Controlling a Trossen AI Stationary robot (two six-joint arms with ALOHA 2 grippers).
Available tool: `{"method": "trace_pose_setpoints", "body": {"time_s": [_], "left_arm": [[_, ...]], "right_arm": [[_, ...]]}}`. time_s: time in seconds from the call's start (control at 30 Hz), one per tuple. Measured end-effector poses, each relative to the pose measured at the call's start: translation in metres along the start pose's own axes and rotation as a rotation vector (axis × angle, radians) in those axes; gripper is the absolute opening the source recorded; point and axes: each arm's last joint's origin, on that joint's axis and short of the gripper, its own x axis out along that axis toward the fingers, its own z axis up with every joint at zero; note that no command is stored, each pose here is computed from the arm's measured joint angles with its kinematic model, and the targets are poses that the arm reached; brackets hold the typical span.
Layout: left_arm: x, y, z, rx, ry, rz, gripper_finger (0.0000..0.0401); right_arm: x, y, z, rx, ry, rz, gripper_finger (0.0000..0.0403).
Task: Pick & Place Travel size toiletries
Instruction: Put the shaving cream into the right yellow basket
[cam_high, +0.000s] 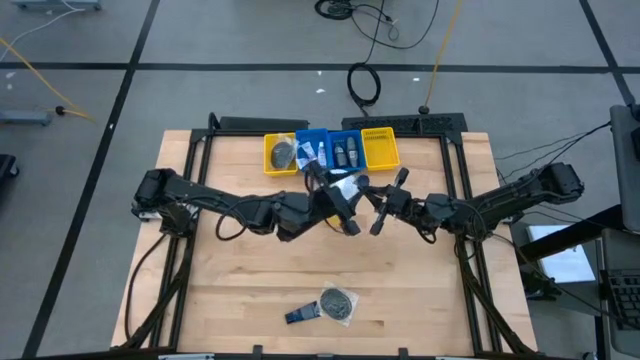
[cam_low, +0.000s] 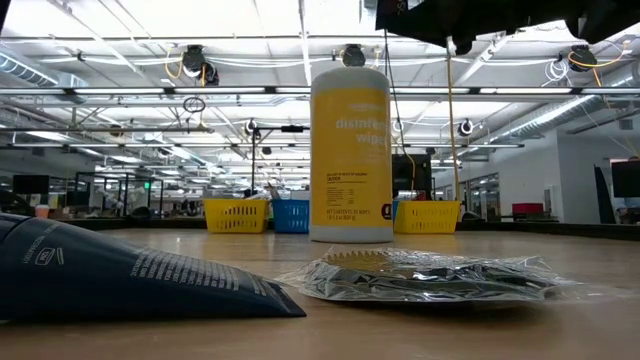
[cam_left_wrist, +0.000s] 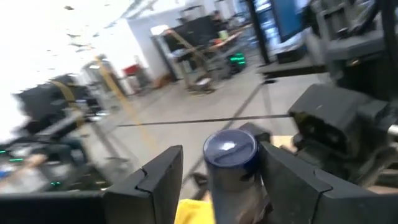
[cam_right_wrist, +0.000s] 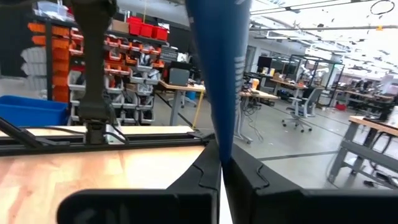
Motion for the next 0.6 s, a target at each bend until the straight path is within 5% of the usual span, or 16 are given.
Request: {"method": "trace_pose_setpoints", "body": {"time_s": [0.3,0.6], "left_arm": [[-0.026,-0.010,0.010,0.097,0.072,0.177,0.0211],[-0.050,-0.025,0.008,0.138,0.154,0.262,0.0212]], "right_arm": [[-0.007,-0.015,0.008,-0.034,0.035,-0.054,0.0000],[-0.002,-0.047,-0.006,-0.085,0.199,-0.247,0.0000]]}}
